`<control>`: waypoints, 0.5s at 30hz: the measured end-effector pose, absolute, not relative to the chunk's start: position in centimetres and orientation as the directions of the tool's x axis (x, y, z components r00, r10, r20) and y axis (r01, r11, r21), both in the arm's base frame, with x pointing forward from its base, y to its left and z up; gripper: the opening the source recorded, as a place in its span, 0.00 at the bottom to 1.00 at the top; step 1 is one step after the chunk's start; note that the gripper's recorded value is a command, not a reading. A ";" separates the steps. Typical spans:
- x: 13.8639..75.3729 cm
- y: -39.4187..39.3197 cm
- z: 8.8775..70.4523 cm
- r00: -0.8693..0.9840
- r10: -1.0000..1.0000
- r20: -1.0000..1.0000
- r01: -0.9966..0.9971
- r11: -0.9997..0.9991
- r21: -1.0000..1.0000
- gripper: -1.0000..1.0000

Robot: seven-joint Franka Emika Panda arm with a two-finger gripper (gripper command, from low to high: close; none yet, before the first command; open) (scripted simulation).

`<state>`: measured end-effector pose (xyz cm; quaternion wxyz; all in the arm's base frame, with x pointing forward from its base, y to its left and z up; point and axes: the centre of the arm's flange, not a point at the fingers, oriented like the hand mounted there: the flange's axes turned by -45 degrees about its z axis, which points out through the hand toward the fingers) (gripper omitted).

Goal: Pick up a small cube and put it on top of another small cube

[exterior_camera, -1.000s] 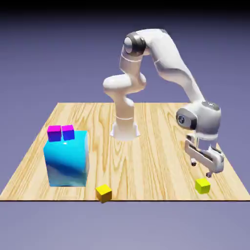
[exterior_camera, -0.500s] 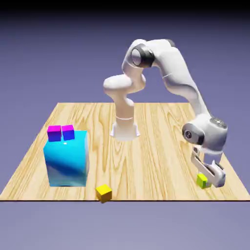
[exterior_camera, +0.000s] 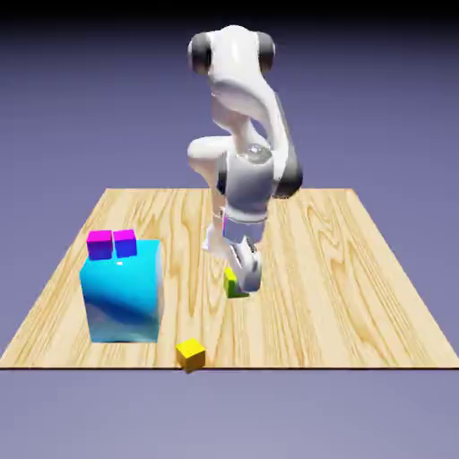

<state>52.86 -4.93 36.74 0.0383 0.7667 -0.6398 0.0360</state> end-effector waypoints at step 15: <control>37.8 -24.7 42.3 0.115 -0.992 0.059 -0.993 -0.115 -0.002 0.00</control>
